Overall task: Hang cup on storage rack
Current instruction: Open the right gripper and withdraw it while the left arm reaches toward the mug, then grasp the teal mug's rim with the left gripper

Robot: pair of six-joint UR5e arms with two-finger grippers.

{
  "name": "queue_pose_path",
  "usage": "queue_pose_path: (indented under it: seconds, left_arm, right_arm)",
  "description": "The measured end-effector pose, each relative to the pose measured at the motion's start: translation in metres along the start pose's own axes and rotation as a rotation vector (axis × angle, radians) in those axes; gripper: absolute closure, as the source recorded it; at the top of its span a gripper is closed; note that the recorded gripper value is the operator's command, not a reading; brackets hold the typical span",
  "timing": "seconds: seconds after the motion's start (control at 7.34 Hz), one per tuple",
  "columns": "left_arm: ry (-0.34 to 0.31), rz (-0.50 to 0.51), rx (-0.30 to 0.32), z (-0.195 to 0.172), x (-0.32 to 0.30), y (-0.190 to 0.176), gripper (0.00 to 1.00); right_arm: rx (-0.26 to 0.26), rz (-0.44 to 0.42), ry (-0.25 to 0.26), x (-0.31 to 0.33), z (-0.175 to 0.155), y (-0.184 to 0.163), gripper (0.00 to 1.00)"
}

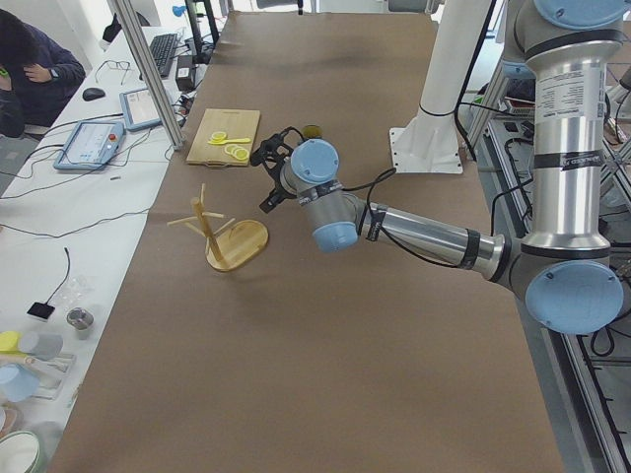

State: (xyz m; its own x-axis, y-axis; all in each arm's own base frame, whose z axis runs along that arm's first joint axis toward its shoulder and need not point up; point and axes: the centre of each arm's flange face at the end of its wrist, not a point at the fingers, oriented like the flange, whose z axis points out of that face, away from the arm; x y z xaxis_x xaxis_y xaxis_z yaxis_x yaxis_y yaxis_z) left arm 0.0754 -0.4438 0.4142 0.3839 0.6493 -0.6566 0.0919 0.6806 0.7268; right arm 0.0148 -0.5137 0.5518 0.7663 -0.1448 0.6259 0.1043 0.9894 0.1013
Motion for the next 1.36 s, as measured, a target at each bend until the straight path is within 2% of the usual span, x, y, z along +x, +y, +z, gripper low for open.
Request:
queue_pose_path:
  seconds: [0.27, 0.68, 1.09, 1.36]
  left_arm:
    - [-0.001, 0.049, 0.007, 0.081, 0.042, -0.006, 0.01]
    - [-0.007, 0.121, 0.006, 0.214, 0.106, -0.004, 0.01]
    - [0.035, 0.166, -0.002, 0.321, 0.171, -0.013, 0.03]
    - [0.074, 0.186, 0.001, 0.365, 0.202, -0.020, 0.07]
  right_arm:
    - [-0.020, 0.001, -0.003, 0.060, 0.012, 0.038, 0.00]
    - [-0.045, 0.041, -0.003, 0.092, 0.035, 0.079, 0.00]
    - [-0.059, 0.058, -0.004, 0.098, 0.043, 0.088, 0.00]
    - [-0.059, 0.060, -0.006, 0.099, 0.043, 0.088, 0.00]
